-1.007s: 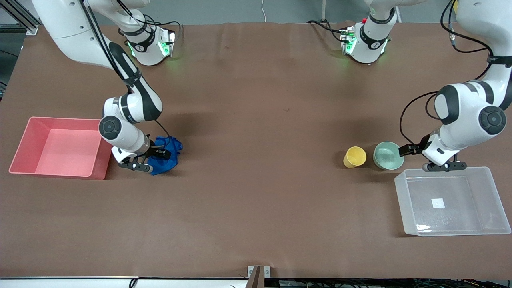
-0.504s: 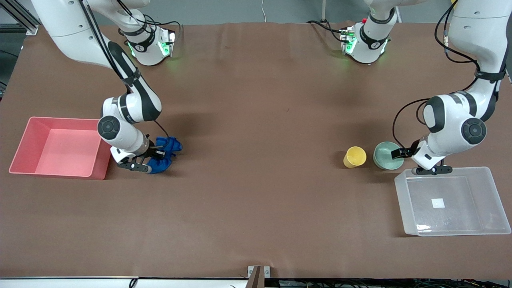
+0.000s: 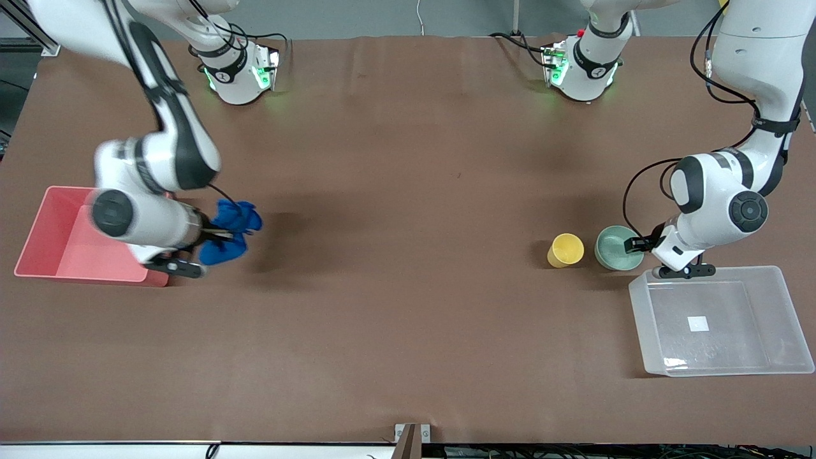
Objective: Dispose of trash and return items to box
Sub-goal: 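Lift the cloth into the pink bin while the left gripper grasps the bowl, then release the cloth in the bin while the left gripper carries the bowl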
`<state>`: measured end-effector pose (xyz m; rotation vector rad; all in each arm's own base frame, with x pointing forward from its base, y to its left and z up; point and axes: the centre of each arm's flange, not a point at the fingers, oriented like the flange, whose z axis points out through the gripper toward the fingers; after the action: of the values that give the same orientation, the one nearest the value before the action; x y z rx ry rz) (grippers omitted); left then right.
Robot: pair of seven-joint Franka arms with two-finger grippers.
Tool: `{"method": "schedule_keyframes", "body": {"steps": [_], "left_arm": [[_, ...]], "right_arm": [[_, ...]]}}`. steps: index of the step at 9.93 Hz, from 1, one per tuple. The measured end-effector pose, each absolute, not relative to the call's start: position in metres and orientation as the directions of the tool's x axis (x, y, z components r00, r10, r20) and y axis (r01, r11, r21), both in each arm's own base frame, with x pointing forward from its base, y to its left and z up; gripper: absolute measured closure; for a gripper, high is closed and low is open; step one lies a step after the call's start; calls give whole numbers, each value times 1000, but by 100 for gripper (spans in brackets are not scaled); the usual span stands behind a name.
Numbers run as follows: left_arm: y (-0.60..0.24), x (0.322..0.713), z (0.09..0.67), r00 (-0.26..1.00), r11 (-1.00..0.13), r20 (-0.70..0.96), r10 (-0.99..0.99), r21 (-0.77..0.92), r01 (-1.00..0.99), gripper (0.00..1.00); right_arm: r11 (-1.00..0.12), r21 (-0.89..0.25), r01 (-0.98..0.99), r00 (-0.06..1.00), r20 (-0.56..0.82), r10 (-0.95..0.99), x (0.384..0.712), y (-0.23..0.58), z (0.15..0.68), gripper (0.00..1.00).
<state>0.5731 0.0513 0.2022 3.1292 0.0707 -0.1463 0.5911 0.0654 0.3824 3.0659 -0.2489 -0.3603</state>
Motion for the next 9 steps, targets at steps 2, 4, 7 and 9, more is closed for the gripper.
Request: {"method": "schedule_keyframes", "body": {"steps": [2,4,7,9], "left_arm": [[51,573,199,994,-999,-96,44,6,45,83],[50,574,203,995,-999,-88,42,7,42,95],[48,579,221,998,-999,-57,39,7,39,97],[49,584,246,998,-999,-50,39,8,39,97]], "right_arm": [[-997,38,-66,975,-210,-72,585,-22,427,88],[-999,46,-28,979,-200,-37,573,-135,419,88],[-994,71,81,986,-152,70,561,-211,356,88],[-989,83,120,986,-130,108,542,-237,295,88]]}}
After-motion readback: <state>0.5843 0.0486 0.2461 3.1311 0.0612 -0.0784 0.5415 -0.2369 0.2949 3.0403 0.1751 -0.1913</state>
